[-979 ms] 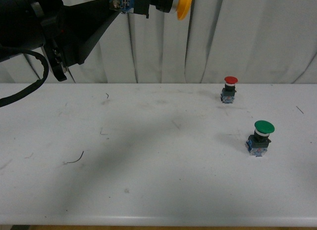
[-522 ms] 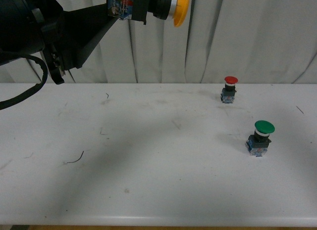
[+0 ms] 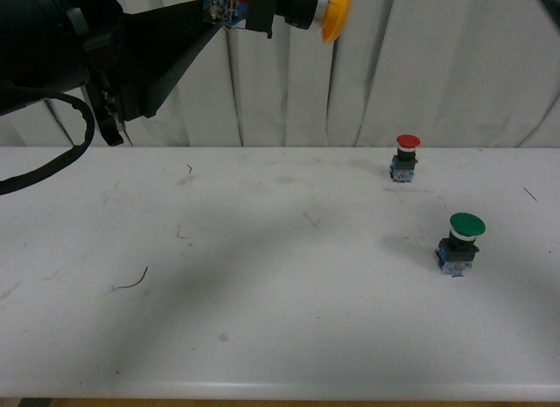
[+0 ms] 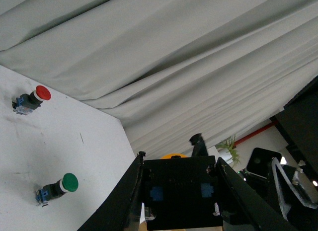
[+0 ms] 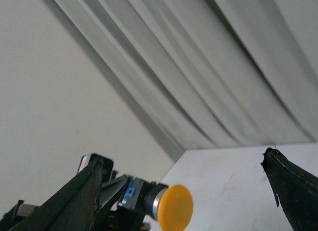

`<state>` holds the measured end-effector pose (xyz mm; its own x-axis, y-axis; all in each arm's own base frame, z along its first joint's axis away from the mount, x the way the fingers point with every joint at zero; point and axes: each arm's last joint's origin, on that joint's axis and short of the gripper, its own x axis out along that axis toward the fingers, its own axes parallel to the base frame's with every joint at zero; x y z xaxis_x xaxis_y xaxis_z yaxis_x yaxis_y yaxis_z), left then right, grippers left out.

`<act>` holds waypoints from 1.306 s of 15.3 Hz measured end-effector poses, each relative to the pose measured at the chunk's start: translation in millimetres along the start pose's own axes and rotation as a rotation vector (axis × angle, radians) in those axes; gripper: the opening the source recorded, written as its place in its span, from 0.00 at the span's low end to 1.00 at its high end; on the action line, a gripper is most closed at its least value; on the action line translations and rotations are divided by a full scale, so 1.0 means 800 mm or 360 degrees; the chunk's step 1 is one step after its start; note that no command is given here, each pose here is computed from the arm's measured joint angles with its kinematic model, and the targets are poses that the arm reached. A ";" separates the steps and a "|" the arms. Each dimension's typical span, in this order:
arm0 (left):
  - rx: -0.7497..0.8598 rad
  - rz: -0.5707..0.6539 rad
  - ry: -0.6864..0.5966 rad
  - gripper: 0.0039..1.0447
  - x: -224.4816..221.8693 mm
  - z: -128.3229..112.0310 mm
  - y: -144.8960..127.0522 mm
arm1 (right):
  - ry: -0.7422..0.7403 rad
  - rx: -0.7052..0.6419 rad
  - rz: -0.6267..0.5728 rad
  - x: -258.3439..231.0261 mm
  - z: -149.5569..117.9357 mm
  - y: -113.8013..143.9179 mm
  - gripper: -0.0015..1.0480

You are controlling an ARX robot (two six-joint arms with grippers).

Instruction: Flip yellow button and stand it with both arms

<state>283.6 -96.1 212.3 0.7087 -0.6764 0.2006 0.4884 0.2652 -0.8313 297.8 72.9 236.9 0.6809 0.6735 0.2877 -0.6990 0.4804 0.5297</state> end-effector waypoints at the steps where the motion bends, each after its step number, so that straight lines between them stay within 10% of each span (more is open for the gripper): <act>1: 0.0002 -0.0006 0.0000 0.34 0.001 0.000 -0.001 | 0.0189 0.0496 0.0055 0.009 -0.029 -0.005 0.94; 6: 0.0010 -0.0008 -0.0016 0.34 -0.001 0.003 0.000 | 0.0336 0.0865 -0.0054 0.023 -0.075 -0.035 0.94; 20: 0.0005 0.0008 -0.0012 0.34 -0.004 0.002 0.003 | 0.0365 0.0946 0.0103 0.061 -0.081 -0.002 0.93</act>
<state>283.3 -91.8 210.7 0.7148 -0.6699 0.2005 0.4867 0.2707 -0.8306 317.8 141.9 198.3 0.5312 0.8254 0.1911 -0.4519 0.0852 0.8880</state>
